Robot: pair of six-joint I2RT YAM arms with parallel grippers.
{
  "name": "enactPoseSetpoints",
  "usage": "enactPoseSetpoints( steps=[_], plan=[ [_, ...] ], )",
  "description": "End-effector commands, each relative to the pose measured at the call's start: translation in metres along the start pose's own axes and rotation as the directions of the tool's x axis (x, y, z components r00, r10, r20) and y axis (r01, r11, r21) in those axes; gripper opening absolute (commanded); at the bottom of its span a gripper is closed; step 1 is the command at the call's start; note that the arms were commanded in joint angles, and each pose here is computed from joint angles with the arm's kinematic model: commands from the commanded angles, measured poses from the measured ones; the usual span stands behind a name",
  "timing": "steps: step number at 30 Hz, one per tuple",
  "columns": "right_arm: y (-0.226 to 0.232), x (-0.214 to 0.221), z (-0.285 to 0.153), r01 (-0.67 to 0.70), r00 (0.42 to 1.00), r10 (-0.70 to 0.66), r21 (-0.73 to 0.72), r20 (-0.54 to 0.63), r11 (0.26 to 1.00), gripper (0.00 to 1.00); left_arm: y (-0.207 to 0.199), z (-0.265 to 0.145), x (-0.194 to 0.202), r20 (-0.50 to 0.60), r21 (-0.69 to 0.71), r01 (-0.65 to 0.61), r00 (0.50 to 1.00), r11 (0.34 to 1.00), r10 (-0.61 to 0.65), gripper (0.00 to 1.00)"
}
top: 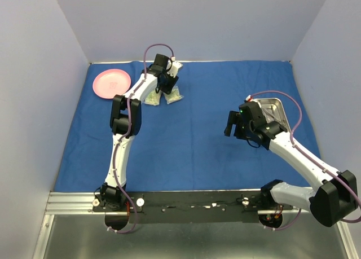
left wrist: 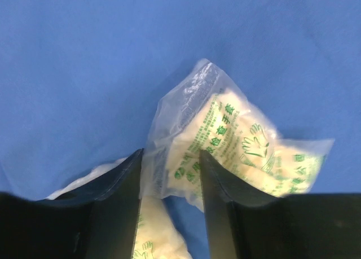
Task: Open and lay out the surgical kit
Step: Place the medical item in the surgical kit.
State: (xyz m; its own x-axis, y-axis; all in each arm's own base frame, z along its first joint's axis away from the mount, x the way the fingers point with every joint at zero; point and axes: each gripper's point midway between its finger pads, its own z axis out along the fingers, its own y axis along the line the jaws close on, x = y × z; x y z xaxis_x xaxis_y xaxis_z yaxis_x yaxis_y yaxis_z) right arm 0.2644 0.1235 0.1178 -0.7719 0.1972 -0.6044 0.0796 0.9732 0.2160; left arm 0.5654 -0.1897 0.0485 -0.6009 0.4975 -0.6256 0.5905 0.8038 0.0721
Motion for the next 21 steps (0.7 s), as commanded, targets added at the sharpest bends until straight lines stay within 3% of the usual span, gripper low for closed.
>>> enactPoseSetpoints(
  steps=[1, 8, 13, 20, 21],
  plan=[
    [-0.018, -0.023, -0.006, 0.035, 0.997, -0.042, 0.107, 0.063, 0.994, 0.92, 0.012, -0.036, -0.040, 0.116, -0.056, 0.068, 0.991, 0.996, -0.061, 0.69],
    [-0.061, -0.058, -0.006, -0.044, 0.994, 0.025, 0.179, 0.111, 0.983, 0.91, 0.006, -0.093, -0.087, 0.274, -0.075, 0.219, 0.942, 0.973, -0.191, 0.94],
    [-0.094, -0.075, -0.003, -0.147, 0.985, 0.123, 0.222, 0.120, 0.964, 0.90, -0.008, -0.136, -0.100, 0.349, -0.037, 0.354, 0.881, 0.934, -0.320, 0.99],
    [-0.143, -0.081, 0.011, -0.295, 0.956, 0.284, 0.280, 0.079, 0.914, 0.87, -0.058, -0.159, -0.045, 0.240, 0.078, 0.477, 0.843, 0.875, -0.481, 0.99],
    [-0.146, -0.080, 0.014, -0.299, 0.954, 0.293, 0.276, 0.065, 0.913, 0.86, -0.061, -0.177, -0.045, 0.256, 0.085, 0.480, 0.836, 0.873, -0.485, 0.99]
  ],
)
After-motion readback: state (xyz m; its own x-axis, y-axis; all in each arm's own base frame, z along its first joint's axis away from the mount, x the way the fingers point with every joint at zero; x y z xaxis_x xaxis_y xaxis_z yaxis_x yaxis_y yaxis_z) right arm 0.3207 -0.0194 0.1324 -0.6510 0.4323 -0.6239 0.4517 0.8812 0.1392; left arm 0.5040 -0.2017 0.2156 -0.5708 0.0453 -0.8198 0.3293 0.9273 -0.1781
